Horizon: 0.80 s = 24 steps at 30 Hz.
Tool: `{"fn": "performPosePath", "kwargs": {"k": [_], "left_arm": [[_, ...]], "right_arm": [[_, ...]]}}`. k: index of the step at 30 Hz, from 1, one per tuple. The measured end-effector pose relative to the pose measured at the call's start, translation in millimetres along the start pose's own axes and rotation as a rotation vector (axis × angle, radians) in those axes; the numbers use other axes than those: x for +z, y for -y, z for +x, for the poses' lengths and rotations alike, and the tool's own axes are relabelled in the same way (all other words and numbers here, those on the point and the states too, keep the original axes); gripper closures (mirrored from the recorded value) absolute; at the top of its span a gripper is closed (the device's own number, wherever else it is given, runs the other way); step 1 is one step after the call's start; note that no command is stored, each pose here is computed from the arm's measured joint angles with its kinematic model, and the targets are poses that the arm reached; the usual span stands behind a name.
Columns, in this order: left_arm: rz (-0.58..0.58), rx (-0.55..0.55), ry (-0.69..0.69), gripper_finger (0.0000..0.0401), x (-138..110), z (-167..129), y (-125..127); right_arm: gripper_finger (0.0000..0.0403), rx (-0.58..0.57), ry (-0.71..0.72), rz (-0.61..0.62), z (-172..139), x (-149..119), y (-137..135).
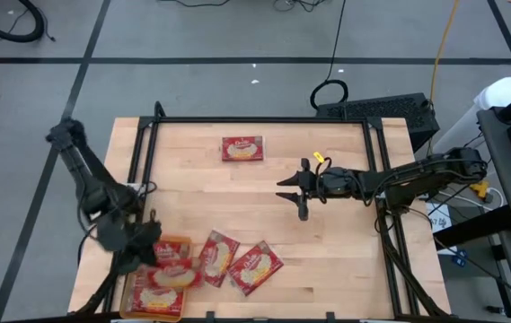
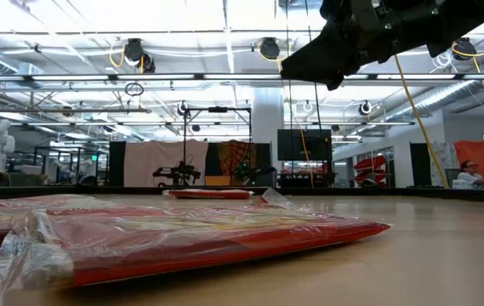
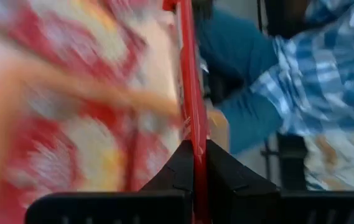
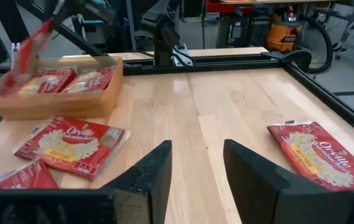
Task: Sort popcorn bags into baskets
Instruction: Put the red popcorn bag into the orange bin
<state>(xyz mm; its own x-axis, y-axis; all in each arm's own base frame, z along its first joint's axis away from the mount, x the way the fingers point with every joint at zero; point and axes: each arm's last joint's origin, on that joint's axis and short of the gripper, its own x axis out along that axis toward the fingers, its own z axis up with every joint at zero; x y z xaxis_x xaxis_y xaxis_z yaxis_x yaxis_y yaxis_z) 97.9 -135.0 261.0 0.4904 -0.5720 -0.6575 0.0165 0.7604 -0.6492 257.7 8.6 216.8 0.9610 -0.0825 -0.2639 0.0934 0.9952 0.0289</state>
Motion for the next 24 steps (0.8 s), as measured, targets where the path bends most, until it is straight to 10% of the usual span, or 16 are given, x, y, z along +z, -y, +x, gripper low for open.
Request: {"fn": "performPosePath", "kwargs": {"k": [12,24], "left_arm": [[-0.218,0.145,-0.226,0.0347,-62.1,42.8,19.5],[-0.318,0.201,-0.235,0.0331,-70.8,56.4,20.0]], "right_arm": [[0.0268,0.000,-0.001,-0.021,0.0,-0.1,0.0],[0.0268,0.000,0.006,0.002,0.0,0.6,0.0]]}}
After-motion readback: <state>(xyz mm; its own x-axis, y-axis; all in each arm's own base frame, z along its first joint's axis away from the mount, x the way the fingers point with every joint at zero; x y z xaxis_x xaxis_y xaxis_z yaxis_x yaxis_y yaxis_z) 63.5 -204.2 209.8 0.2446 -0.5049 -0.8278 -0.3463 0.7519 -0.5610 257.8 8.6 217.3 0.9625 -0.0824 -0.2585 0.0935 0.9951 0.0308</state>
